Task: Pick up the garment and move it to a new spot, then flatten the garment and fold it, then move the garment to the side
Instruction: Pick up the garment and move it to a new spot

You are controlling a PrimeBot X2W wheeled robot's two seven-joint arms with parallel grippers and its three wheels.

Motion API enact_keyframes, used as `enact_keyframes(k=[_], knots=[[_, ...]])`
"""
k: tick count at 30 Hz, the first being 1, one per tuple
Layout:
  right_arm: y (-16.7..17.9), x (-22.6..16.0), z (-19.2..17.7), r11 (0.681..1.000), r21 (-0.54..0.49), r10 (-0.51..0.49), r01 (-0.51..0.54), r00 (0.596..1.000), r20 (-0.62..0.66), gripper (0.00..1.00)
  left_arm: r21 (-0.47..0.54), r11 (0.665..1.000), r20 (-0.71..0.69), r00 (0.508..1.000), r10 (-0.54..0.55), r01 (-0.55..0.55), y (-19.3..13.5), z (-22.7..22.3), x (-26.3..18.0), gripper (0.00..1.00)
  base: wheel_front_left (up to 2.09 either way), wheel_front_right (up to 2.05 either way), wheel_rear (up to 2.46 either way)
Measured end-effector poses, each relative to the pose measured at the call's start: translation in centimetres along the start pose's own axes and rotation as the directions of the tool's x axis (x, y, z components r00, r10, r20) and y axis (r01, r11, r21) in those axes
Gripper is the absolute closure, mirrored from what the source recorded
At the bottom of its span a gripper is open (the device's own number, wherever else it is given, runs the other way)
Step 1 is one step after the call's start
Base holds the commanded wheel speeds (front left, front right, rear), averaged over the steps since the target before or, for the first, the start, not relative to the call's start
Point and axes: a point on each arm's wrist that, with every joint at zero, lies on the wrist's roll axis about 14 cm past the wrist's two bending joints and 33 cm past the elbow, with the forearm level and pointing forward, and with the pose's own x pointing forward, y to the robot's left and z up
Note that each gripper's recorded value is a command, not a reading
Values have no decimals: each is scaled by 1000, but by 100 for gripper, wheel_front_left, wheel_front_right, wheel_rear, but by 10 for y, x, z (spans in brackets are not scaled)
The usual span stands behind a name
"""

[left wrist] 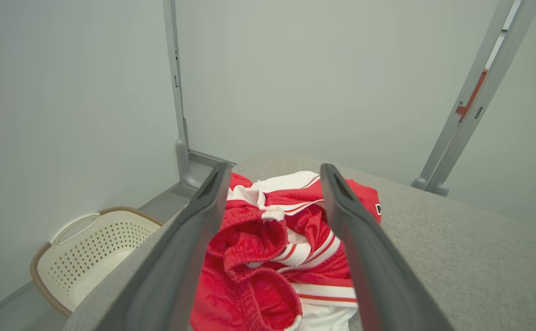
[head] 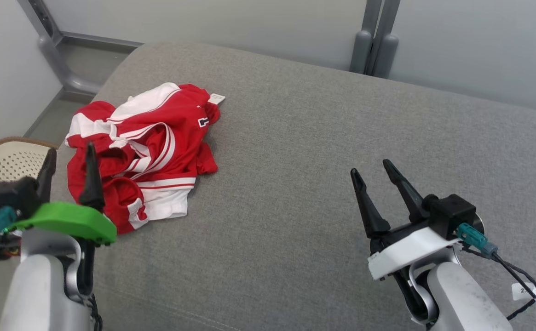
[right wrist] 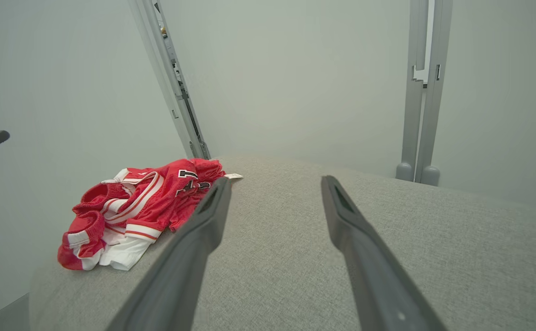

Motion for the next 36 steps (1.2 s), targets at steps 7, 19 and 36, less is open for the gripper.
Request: enact_keyframes(k=[7, 19, 36], knots=[[-26, 5, -1, 999, -14, -32, 32, 999, 11, 0, 6, 996, -126, 988, -84, 86, -20, 10, 62, 0, 0, 0, 0], [-79, -9, -9, 990, -40, -138, 138, 990, -1, 0, -40, 988, -563, 813, -147, 151, -49, -67, 126, 0, 0, 0, 0], [-131, -51, -18, 951, -55, -308, 305, 951, -40, 0, 21, 982, -804, 587, -96, 189, -66, -184, 124, 100, 0, 0, 0]])
